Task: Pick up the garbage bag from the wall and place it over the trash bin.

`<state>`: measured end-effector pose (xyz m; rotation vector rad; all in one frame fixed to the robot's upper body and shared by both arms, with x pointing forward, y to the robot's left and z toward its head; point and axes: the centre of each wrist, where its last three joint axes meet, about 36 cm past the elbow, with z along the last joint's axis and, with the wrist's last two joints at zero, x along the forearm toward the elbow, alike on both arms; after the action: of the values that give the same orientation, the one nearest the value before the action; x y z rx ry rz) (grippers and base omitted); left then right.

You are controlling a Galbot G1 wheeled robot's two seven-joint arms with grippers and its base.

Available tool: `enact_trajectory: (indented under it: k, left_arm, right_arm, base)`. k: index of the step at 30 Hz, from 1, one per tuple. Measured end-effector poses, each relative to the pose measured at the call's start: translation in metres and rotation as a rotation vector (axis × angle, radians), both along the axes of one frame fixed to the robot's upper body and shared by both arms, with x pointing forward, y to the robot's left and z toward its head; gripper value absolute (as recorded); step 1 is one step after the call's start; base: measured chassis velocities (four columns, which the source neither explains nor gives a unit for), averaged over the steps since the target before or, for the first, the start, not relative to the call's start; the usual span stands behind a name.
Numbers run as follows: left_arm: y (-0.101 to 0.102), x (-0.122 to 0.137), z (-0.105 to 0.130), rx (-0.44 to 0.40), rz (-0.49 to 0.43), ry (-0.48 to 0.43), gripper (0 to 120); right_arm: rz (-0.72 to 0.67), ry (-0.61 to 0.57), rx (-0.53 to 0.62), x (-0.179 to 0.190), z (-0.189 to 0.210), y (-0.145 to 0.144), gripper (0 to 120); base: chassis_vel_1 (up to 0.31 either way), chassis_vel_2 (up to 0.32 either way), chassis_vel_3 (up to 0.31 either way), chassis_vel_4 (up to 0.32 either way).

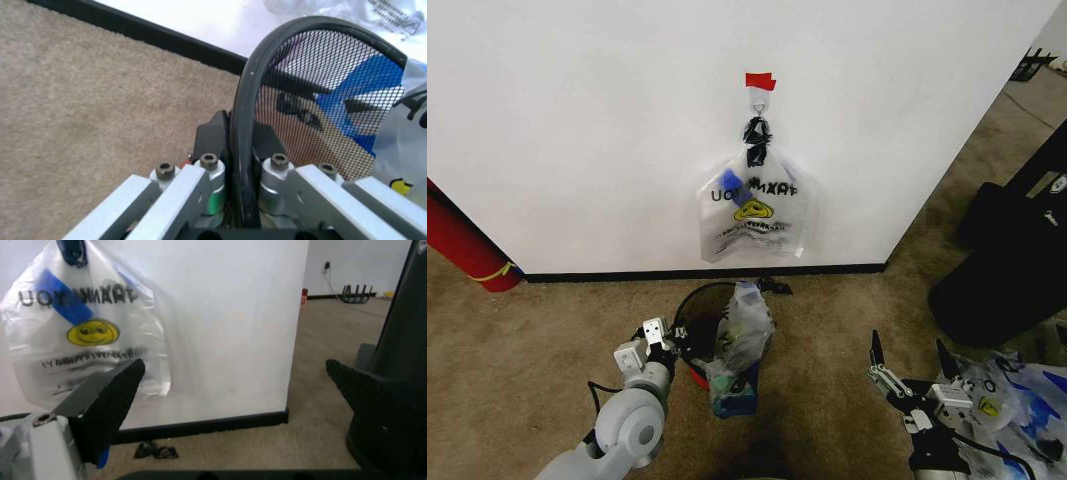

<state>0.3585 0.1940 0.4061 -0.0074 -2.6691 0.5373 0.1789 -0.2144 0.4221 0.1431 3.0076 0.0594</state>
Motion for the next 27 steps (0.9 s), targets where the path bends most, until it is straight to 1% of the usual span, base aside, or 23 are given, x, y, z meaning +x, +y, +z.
enact_trajectory:
  k: [5,7,8,10,11,12,17,18,20,22,24,25,27]
  left_arm:
    - [0.0,0.001,-0.004,-0.012,-0.011,0.003,3]
    - [0.002,-0.001,-0.005,-0.011,-0.015,0.01,9]
    - [0.002,-0.002,-0.005,-0.01,-0.015,0.011,9]
    - [0.004,-0.003,0.001,-0.007,-0.016,0.009,22]
    - [0.004,-0.003,0.001,-0.007,-0.016,0.009,22]
    - [0.005,-0.004,0.005,-0.005,-0.022,0.006,25]
    - [0.007,-0.017,0.025,0.04,-0.062,-0.02,47]
    - [0.007,-0.017,0.025,0.04,-0.062,-0.02,47]
    - [0.007,-0.026,0.038,0.067,-0.082,-0.055,55]
    - [0.005,-0.037,0.053,0.101,-0.123,-0.106,64]
    - [0.001,-0.051,0.066,0.166,-0.204,-0.186,71]
    - [0.001,-0.051,0.066,0.166,-0.204,-0.186,71]
    - [-0.004,-0.062,0.075,0.22,-0.278,-0.253,80]
  right_arm:
    - [-0.005,0.005,-0.005,-0.001,-0.001,-0.002,100]
    - [-0.005,0.008,-0.006,-0.002,-0.002,-0.003,100]
    - [-0.005,0.008,-0.006,-0.002,-0.002,-0.002,100]
    - [0.0,0.012,-0.004,-0.003,-0.004,0.0,100]
    - [0.0,0.012,-0.004,-0.003,-0.004,0.0,100]
    - [0.003,0.012,-0.003,-0.002,-0.005,0.001,100]
    - [0.008,0.007,0.001,0.001,-0.006,0.002,100]
    - [0.008,0.007,0.001,0.001,-0.006,0.002,100]
    - [0.009,0.007,0.003,0.001,-0.006,0.001,100]
    - [0.006,0.006,0.004,0.001,-0.006,-0.001,100]
    - [-0.008,0.005,0.007,0.001,-0.005,-0.004,100]
    - [-0.008,0.005,0.007,0.001,-0.005,-0.004,100]
    - [-0.022,0.004,0.009,0.001,-0.005,-0.008,100]
  base:
    - [0.0,0.0,0.0,0.0]
    - [0.0,0.0,0.0,0.0]
    - [0.0,0.0,0.0,0.0]
    - [0.0,0.0,0.0,0.0]
    - [0.0,0.0,0.0,0.0]
    - [0.0,0.0,0.0,0.0]
    - [0.0,0.0,0.0,0.0]
    - [0.0,0.0,0.0,0.0]
    - [0.0,0.0,0.0,0.0]
    - [0.0,0.0,0.0,0.0]
    - [0.0,0.0,0.0,0.0]
    - [0.0,0.0,0.0,0.0]
    - [0.0,0.0,0.0,0.0]
